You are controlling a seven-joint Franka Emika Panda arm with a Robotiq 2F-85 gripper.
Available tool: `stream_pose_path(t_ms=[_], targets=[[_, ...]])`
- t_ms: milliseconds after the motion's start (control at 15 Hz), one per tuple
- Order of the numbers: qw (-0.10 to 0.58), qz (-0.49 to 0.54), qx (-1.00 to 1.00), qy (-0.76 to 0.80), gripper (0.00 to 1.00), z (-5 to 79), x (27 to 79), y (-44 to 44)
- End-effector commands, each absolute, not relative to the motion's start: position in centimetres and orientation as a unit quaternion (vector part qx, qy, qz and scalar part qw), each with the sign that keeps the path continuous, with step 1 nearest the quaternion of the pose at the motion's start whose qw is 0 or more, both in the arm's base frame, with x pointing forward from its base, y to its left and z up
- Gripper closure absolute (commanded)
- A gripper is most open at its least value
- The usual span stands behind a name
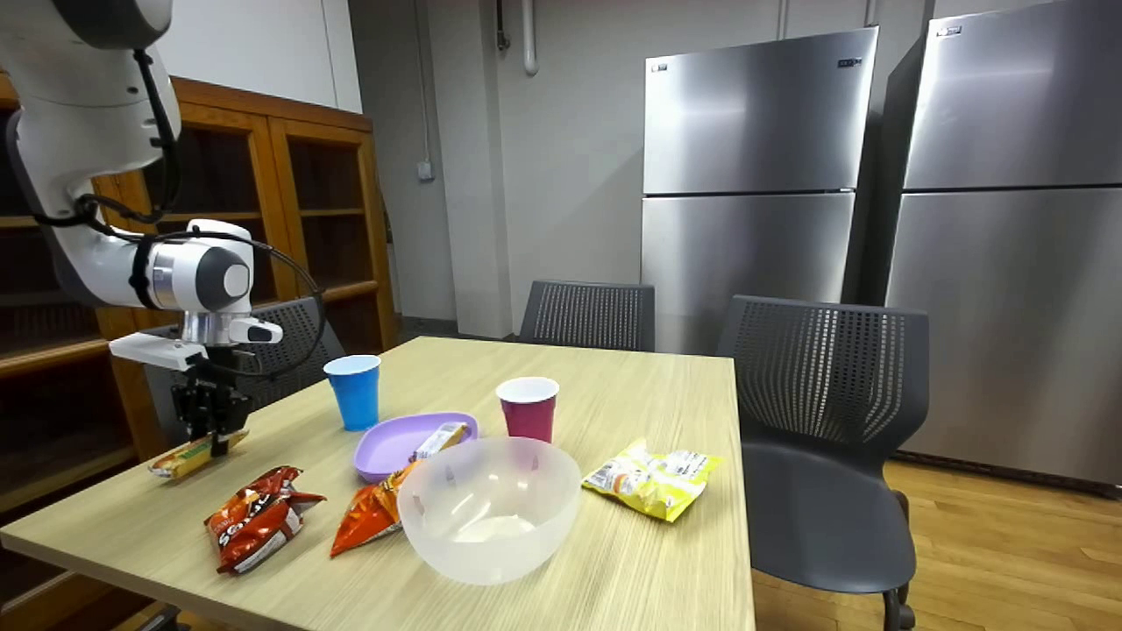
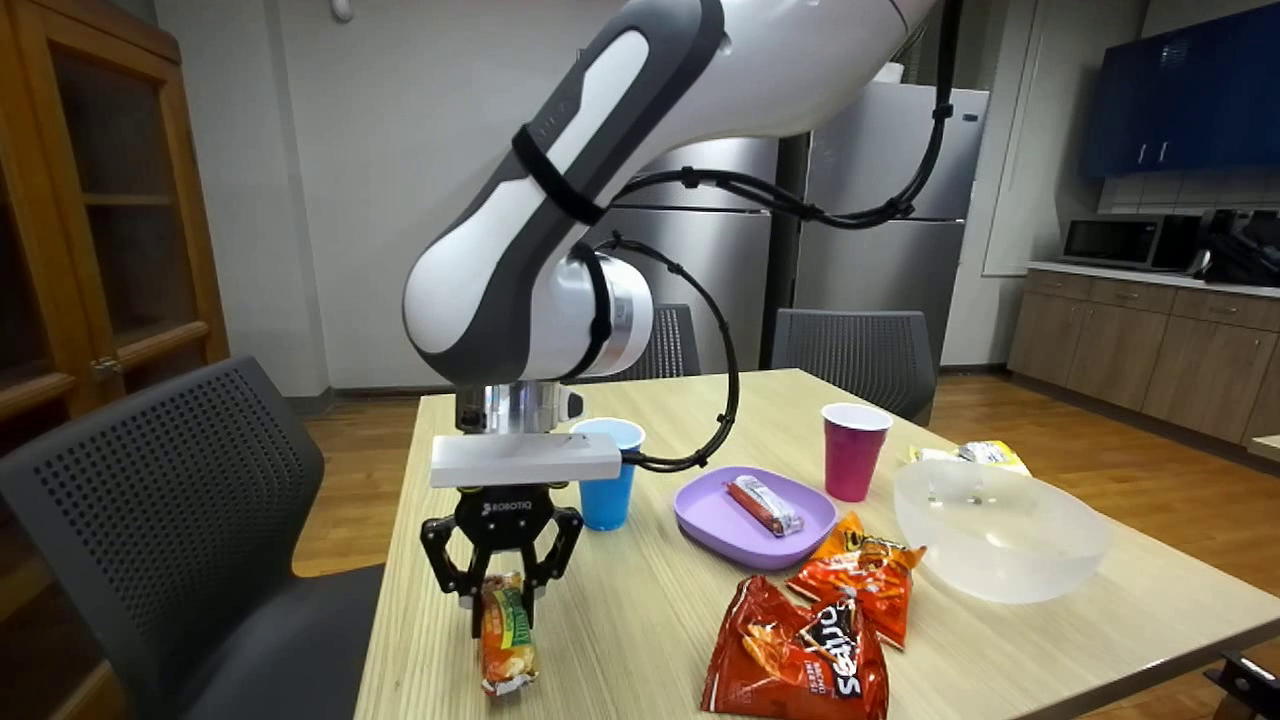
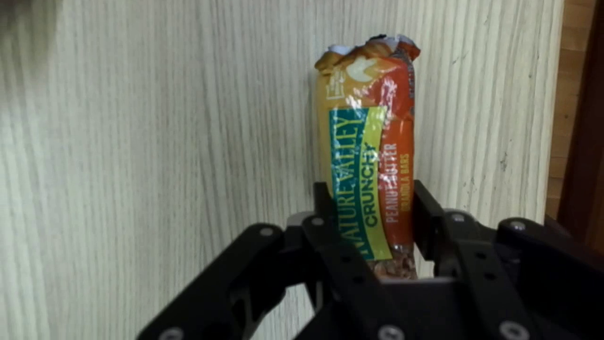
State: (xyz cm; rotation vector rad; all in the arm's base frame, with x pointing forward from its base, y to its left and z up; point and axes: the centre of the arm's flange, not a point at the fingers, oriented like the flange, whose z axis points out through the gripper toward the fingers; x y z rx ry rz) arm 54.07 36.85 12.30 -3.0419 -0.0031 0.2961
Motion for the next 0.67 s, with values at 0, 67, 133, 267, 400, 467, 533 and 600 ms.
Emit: stream_pose_path(t_ms=[0, 67, 133, 267, 400, 467, 533, 600], targets=[[0.046, 0.096, -0.994, -0.023, 0.83, 16.1, 54.3, 35.4], [0.047, 0.093, -0.994, -0.031, 0.83, 16.6, 54.4, 35.1], [0.047, 0.09, -0.994, -0.046, 0.83, 17.2, 54.5, 34.6], [0.047, 0.084, -0.993, -0.066, 0.83, 18.0, 54.6, 33.5], [0.043, 0.079, -0.992, -0.087, 0.83, 18.4, 54.8, 32.1], [0.041, 0.077, -0.992, -0.095, 0.83, 18.6, 54.9, 31.4], [0.041, 0.077, -0.991, -0.103, 0.83, 18.7, 54.9, 30.5], [0.04, 0.078, -0.99, -0.111, 0.83, 18.8, 55.0, 29.6]])
